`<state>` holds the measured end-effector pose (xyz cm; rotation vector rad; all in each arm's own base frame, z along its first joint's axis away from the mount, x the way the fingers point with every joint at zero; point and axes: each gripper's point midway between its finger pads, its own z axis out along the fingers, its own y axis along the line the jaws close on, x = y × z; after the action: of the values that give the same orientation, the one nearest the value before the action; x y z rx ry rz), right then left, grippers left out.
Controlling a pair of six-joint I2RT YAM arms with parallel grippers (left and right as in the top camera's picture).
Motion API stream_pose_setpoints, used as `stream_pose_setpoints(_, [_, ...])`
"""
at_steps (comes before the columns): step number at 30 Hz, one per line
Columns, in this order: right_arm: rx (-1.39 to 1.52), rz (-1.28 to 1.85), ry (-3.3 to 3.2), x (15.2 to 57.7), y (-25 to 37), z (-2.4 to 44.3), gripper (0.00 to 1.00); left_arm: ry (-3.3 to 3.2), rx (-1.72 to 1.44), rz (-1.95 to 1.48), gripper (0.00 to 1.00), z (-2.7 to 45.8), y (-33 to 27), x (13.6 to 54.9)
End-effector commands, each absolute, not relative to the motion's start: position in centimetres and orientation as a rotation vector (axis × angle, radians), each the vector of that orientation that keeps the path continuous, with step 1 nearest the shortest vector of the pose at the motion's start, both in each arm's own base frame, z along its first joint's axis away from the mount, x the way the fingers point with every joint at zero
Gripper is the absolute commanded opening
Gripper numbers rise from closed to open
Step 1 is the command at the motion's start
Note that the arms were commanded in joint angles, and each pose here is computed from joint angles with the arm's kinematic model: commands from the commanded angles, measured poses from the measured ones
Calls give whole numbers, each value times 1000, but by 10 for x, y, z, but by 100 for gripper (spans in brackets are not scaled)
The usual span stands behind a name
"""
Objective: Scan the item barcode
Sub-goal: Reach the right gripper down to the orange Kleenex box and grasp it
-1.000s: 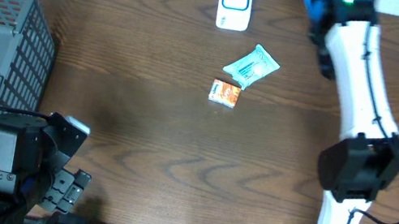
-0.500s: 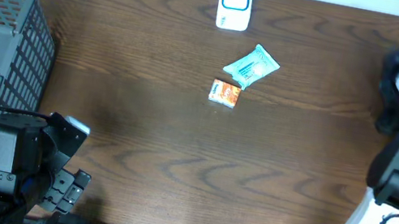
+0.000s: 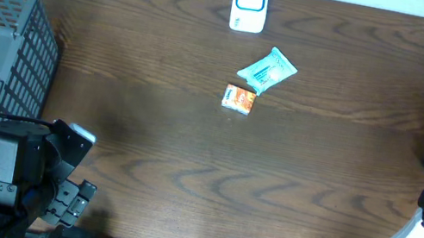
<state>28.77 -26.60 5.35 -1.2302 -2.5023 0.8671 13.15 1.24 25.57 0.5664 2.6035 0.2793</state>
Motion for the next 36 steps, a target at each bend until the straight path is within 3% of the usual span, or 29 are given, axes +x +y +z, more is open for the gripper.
stream_pose_setpoints(1, [-1100,681,-2675,327,-233,57,99,2594,566,287,98,258,13,131])
stream_pose_setpoints(7, [-849,578,-2883,384,-145,58,99,2594,566,287,98,258,13,131])
stream_pose_setpoints(11, [-521,202,-3038,414,-34,47,99,2594,566,287,98,258,13,131])
stream_pose_setpoints(18, [-232,-358,-3065,421,119,50,99,2594,566,287,98,258,13,131])
stream_pose_setpoints(19, [-200,-387,-3057,418,133,51,96,2594,566,287,98,258,13,131])
stream_pose_setpoints(21, [-220,-412,-3039,412,155,52,77,2594,566,287,98,258,13,131])
stream_pose_setpoints(22, [-245,-409,-3034,410,165,52,56,2594,566,287,98,258,13,131])
stream_pose_setpoints(25, [-208,-436,-3065,409,196,52,9,2594,566,287,98,258,13,131])
stream_pose_setpoints(26, [-176,-444,-3090,412,204,52,2,2594,566,287,98,258,13,131])
stream_pose_setpoints(28, [-117,-447,-3154,420,219,53,1,2594,566,287,98,258,13,131])
stream_pose_setpoints(31, [-46,-371,-3307,440,232,54,12,2594,566,287,98,258,13,131])
stream_pose_setpoints(36, [-45,-152,-3498,471,227,50,9,2594,566,287,98,258,13,131])
